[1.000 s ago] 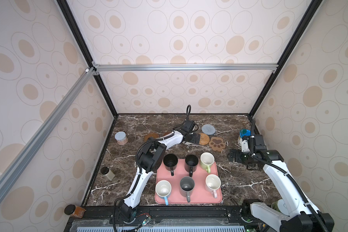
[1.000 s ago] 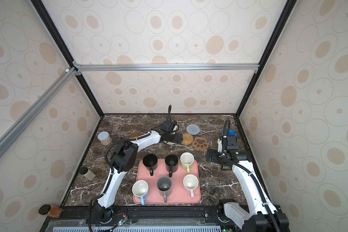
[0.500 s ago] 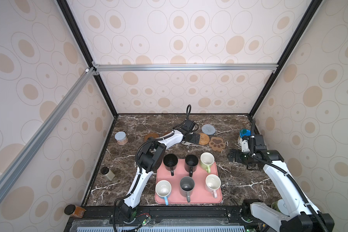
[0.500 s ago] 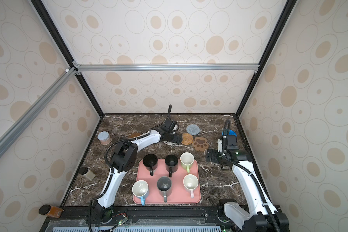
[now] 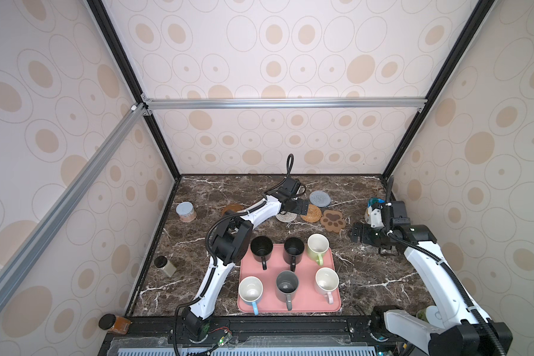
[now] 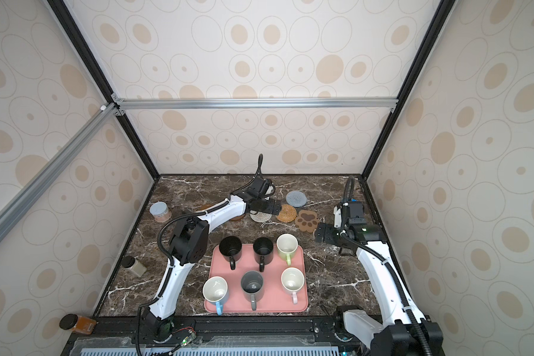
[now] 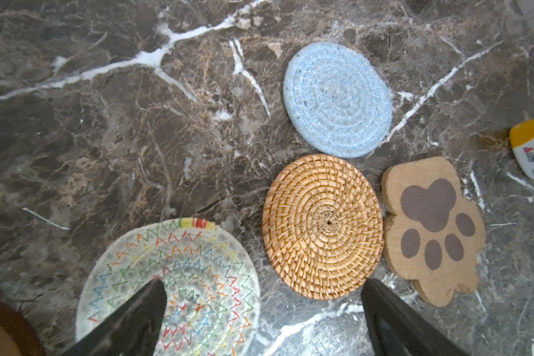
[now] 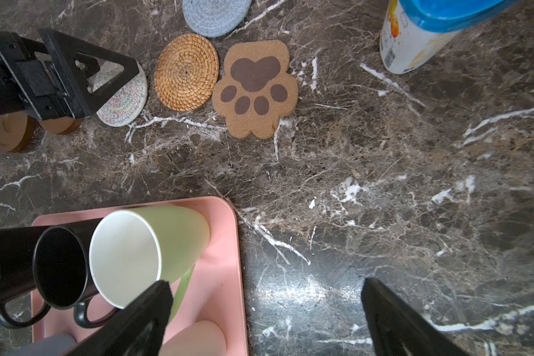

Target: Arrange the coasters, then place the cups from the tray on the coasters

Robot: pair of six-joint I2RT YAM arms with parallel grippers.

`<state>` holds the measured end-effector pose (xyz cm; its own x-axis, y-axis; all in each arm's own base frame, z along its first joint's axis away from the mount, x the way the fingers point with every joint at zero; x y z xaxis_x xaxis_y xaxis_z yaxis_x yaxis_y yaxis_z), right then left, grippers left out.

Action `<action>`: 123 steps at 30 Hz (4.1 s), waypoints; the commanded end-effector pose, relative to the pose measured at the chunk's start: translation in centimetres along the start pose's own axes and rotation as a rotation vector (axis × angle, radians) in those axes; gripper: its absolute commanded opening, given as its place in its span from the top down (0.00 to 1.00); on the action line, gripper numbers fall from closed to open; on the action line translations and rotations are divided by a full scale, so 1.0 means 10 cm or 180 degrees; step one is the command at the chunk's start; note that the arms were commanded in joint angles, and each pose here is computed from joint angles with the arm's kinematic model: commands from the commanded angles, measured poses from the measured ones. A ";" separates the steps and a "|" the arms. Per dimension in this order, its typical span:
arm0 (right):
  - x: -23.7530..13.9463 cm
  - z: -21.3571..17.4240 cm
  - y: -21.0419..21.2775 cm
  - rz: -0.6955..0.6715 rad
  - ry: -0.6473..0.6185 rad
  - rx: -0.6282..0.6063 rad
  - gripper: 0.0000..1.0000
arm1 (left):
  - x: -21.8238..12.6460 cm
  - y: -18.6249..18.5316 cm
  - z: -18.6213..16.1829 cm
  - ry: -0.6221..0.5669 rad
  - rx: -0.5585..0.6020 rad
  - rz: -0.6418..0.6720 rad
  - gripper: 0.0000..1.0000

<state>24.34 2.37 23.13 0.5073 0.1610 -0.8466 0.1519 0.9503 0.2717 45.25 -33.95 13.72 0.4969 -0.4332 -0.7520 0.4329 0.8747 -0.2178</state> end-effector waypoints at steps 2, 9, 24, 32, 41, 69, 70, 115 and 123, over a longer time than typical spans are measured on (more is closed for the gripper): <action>0.04 0.14 0.07 0.0157 -0.0049 0.0046 0.00 | -0.53 -0.06 0.26 -0.0448 -0.0045 -0.0130 0.00; 0.23 0.29 0.15 0.0327 0.0029 0.0088 0.00 | -0.88 0.02 0.10 -0.0618 -0.0196 -0.0150 0.00; 0.91 0.62 0.33 0.0831 0.0306 0.0269 0.00 | -1.16 0.18 -0.34 -0.0717 -0.0556 -0.0159 0.00; 1.32 0.65 0.39 0.1024 0.0615 0.0472 0.00 | -1.19 0.20 -0.42 -0.0697 -0.0596 -0.0161 0.00; 1.55 0.54 0.51 0.1165 0.0837 0.0514 0.00 | -1.19 0.22 -0.47 -0.0676 -0.0632 -0.0138 0.00; 1.93 0.43 0.67 0.1140 0.1149 0.0572 0.00 | -1.19 0.22 -0.48 -0.0661 -0.0656 -0.0161 0.00; 1.94 0.43 0.66 0.1108 0.1152 0.0570 0.00 | -1.20 0.22 -0.48 -0.0667 -0.0653 -0.0158 0.00; 1.76 0.55 0.50 0.0665 0.0999 0.0389 0.00 | -1.23 0.27 -0.54 -0.0692 -0.0718 -0.0093 0.00; 1.57 0.59 0.63 0.1019 0.0958 0.0396 0.00 | -1.27 0.46 -0.56 -0.0715 -0.0876 0.0033 0.00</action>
<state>38.47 8.94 12.40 0.2588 0.4848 -0.8355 0.1725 0.8279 0.5338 36.43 -24.71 17.70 0.6299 -0.4600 -0.6258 0.2746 0.8856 -0.3746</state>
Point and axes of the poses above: each gripper's point midway between its finger pads, its own x axis out along the fingers, its own y axis along the line the jaws close on, z = x × y, the point moved 7 cm from there along -x, back along the fingers, and after that the axes turned 3 degrees about x, right-handed, at the moved point
